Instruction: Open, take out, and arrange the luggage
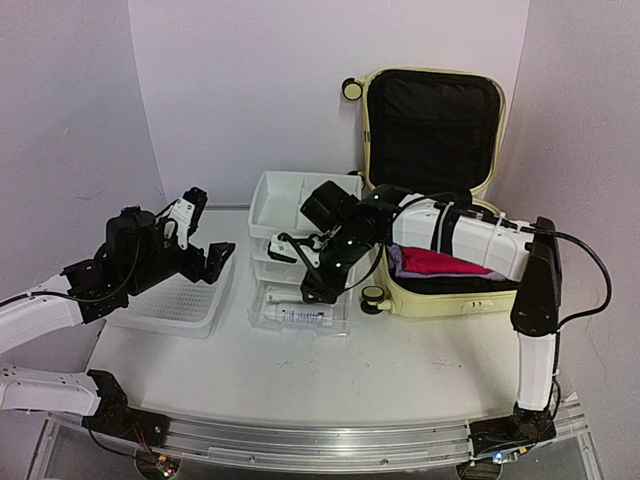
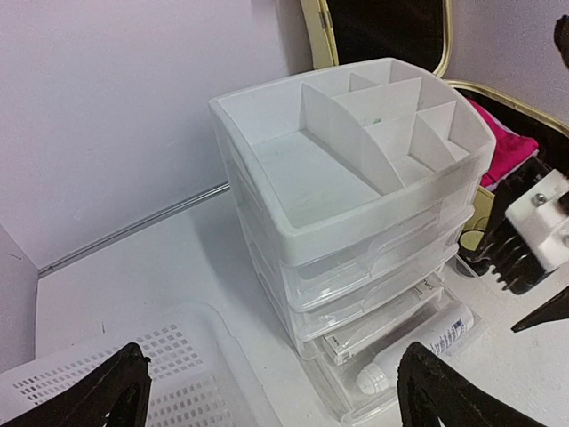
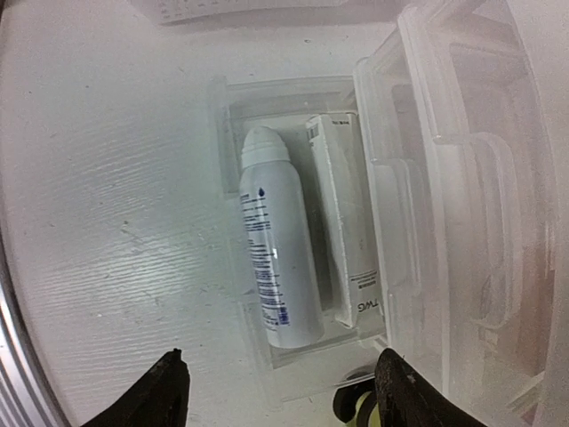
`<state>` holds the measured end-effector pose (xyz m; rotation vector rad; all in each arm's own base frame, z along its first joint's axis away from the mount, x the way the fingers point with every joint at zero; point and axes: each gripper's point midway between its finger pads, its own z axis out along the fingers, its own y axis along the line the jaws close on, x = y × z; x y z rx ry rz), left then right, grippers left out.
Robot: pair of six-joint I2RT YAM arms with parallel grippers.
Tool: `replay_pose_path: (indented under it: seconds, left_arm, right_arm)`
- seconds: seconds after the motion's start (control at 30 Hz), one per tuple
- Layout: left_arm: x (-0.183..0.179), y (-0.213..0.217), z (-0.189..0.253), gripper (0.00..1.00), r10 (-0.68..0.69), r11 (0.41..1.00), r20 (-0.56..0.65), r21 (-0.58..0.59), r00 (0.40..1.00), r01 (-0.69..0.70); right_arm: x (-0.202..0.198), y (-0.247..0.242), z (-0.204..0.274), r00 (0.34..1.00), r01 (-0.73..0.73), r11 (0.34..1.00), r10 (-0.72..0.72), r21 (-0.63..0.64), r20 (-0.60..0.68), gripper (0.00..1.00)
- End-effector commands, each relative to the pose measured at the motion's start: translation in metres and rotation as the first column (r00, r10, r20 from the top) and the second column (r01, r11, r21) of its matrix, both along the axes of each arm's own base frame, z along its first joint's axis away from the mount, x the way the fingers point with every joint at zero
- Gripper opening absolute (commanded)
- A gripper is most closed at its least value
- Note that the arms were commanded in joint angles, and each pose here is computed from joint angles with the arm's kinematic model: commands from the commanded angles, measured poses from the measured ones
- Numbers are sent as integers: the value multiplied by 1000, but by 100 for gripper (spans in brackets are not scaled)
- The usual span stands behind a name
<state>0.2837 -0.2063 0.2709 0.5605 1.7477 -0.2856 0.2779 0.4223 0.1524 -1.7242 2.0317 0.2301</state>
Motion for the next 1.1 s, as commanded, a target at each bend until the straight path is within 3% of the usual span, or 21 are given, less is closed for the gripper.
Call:
replay_pose_path:
  seconds: [0.0, 0.13, 0.3, 0.43, 0.67, 0.9, 1.07]
  left_arm:
    - [8, -6, 20, 98, 6, 999, 27, -50, 1000, -5]
    - [24, -11, 25, 99, 22, 994, -35, -104, 999, -26]
    - [66, -9, 29, 99, 43, 974, -277, -202, 960, -102]
    - [103, -27, 40, 96, 47, 974, -352, -193, 935, -122]
    - [145, -47, 20, 80, 77, 985, -402, -108, 912, -131]
    - [157, -55, 3, 59, 73, 993, -402, -55, 913, -104]
    - [157, -55, -14, 43, 75, 996, -420, -16, 904, -90]
  right_arm:
    - [-34, 8, -19, 973, 98, 993, -83, 62, -216, 64]
    - [-40, 8, -44, 964, 134, 990, -123, 31, -236, 53]
    - [-43, 8, -68, 968, 136, 991, -135, -11, -212, 51]
    - [-51, 10, -88, 973, 111, 992, -120, -57, -196, 51]
    - [-39, 14, -100, 990, 121, 987, -128, -102, -67, 48]
    - [-14, 16, -111, 987, 154, 981, -146, -117, 72, 33]
    - [15, 16, -104, 959, 201, 973, -172, -114, 224, 32]
